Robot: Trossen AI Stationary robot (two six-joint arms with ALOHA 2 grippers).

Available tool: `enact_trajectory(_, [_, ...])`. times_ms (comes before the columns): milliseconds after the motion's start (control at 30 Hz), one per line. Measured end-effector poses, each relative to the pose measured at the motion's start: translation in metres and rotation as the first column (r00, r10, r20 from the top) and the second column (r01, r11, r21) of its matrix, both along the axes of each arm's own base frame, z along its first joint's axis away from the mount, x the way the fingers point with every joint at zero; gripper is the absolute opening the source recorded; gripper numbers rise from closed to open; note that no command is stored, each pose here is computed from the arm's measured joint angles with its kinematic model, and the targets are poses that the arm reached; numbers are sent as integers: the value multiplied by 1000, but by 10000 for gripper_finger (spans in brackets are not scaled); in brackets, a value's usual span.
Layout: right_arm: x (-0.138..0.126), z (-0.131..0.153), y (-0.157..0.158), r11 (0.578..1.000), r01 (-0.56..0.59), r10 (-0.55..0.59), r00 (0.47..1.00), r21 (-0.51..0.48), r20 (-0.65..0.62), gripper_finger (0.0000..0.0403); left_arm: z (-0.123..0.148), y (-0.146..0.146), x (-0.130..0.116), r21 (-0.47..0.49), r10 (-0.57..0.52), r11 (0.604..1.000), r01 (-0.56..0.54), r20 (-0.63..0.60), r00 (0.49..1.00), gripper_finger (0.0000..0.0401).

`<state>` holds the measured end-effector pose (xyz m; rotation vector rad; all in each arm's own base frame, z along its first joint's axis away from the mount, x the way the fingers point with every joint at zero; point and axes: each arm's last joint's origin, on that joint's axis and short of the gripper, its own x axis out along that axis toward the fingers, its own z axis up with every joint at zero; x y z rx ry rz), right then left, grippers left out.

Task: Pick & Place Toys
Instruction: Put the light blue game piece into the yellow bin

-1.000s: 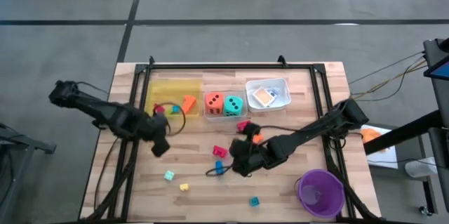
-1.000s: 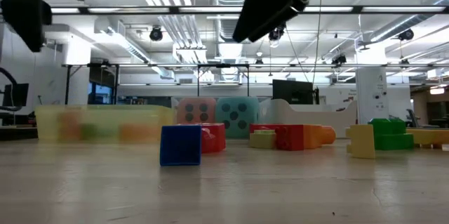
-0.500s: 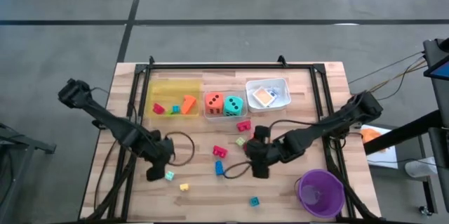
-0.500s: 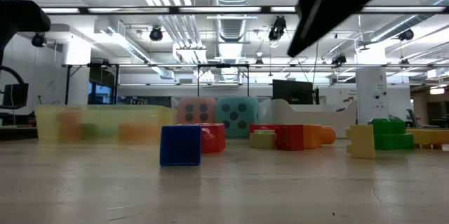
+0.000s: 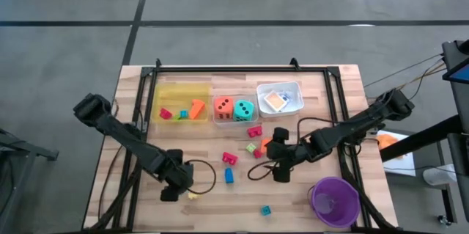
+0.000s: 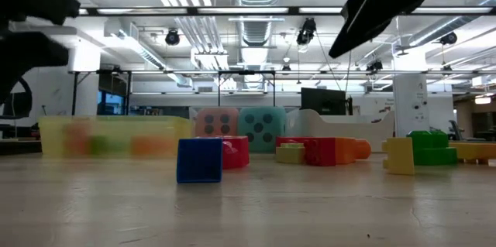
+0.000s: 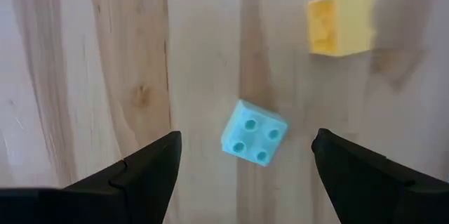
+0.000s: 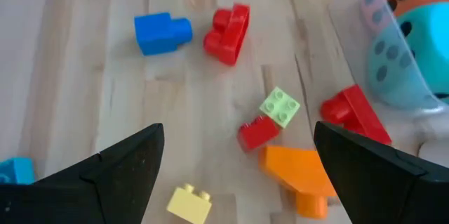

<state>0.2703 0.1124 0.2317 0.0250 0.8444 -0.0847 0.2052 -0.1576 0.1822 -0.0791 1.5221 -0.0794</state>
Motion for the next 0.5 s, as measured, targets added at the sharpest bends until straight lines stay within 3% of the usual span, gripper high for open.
enact_trajectory(233, [-1,1,0,1000,-2,2,1000,11,28,364,-20,-14,0,16,-81,996,82,-52,995,320])
enact_trajectory(333, [-2,-1,-1,1000,-2,2,1000,7,22,364,-20,-22,-2,8,-140,990,140,-10,990,320])
enact_trajectory(500, [-1,1,0,1000,-2,2,999,12,32,364,-19,-24,-3,84,-159,985,154,53,986,320])
